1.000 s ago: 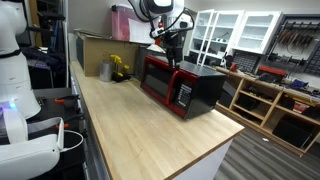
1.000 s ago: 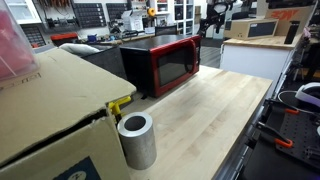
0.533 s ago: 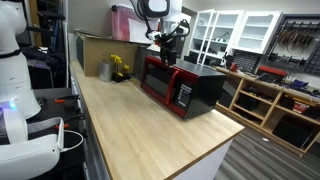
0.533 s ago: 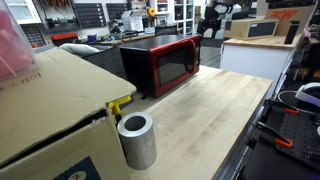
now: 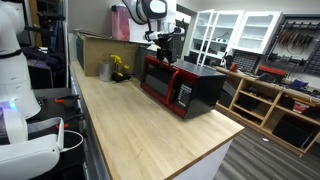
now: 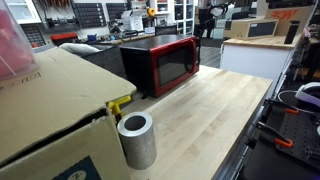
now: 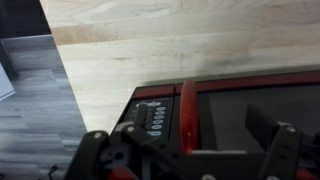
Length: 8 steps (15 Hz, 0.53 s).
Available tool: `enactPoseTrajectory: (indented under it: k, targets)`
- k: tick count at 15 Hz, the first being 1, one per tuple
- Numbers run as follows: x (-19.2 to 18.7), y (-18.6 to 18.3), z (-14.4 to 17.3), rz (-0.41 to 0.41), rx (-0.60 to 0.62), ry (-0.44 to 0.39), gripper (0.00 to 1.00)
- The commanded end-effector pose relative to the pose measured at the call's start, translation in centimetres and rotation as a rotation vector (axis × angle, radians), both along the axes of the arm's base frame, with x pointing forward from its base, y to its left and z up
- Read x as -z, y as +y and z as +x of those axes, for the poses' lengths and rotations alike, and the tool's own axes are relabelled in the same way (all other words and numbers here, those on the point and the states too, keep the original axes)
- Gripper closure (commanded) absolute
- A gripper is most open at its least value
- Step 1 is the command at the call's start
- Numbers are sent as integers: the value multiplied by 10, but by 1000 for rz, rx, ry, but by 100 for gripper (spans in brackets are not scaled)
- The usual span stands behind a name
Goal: Open the microwave.
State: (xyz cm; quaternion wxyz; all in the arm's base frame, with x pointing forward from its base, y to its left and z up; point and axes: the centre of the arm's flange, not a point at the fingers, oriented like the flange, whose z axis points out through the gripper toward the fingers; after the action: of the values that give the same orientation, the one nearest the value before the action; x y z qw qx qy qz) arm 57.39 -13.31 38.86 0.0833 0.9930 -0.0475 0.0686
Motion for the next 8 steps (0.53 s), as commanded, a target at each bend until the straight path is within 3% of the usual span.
enactPoseTrajectory:
  k: [1,8]
  targets:
    - [2,-4,33,-89,-43,9,0]
    - [33,-4,86,-129,-100,40,0]
